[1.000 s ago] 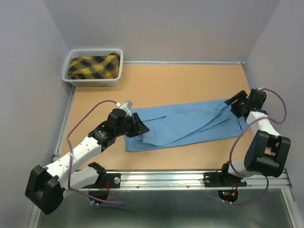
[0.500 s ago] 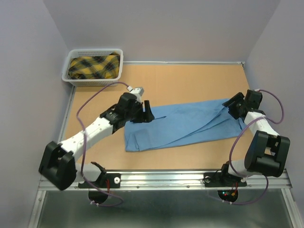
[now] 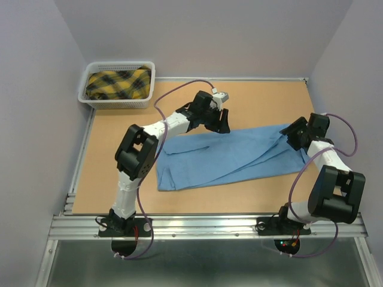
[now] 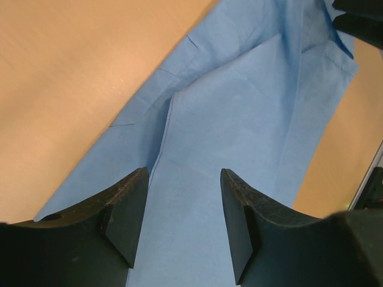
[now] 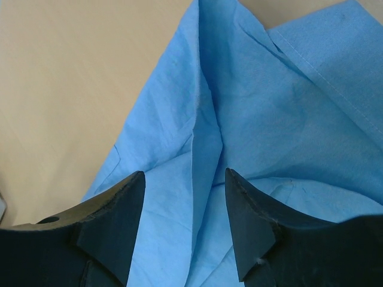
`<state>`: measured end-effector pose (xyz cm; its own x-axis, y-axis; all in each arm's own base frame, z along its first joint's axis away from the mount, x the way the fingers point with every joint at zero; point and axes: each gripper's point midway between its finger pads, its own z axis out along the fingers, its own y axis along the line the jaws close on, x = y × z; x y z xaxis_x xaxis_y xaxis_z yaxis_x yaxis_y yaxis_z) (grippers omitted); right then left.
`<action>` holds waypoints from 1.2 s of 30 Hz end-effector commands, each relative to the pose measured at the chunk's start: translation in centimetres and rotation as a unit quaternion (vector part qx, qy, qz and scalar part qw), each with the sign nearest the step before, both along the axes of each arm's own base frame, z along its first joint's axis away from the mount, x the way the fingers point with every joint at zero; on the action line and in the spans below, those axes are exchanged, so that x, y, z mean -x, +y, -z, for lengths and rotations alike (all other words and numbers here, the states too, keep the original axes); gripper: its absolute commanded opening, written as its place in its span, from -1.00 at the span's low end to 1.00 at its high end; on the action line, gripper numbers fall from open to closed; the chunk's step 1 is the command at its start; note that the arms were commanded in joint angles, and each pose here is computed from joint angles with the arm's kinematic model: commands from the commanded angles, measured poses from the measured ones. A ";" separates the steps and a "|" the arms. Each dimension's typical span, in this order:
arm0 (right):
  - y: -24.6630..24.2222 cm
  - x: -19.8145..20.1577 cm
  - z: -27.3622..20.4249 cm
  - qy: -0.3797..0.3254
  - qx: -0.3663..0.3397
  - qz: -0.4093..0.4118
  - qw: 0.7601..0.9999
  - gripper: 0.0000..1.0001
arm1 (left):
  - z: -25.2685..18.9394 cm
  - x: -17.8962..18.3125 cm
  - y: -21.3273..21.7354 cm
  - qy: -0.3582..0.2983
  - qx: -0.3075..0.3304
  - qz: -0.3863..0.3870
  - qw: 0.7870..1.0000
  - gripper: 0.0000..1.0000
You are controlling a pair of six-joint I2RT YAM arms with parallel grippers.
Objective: Fold and stack the long sleeve shirts
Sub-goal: Fold the shirt
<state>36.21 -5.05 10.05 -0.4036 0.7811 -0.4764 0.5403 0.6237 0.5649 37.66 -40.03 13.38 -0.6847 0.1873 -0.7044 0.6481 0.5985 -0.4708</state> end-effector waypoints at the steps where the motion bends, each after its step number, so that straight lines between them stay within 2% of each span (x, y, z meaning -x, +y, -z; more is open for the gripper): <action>1: 0.3 0.5 1.2 0.019 0.003 0.004 1.000 0.22 | -0.6 0.6 -3.1 0.002 0.027 0.044 0.999 0.20; 9: 0.5 0.1 2.4 0.037 0.004 -0.004 0.999 0.20 | 2.5 -0.3 -5.3 0.020 0.025 0.045 0.998 0.18; 17: 0.6 0.0 3.0 0.045 0.011 -0.010 0.999 0.17 | 1.3 -2.6 -5.1 -0.035 0.013 0.012 0.999 0.20; 23: 0.6 -0.6 2.5 0.039 0.012 -0.011 0.999 0.16 | 3.2 -1.9 -5.9 0.003 0.013 0.037 0.999 0.17; 30: 0.8 -1.1 3.1 0.047 0.008 -0.017 0.999 0.15 | 3.5 -1.7 -6.3 0.013 0.017 0.040 0.999 0.01; 36: 0.7 -1.3 2.9 0.045 0.010 -0.016 0.999 0.13 | 3.8 -2.4 -6.3 0.009 0.008 0.024 1.000 0.06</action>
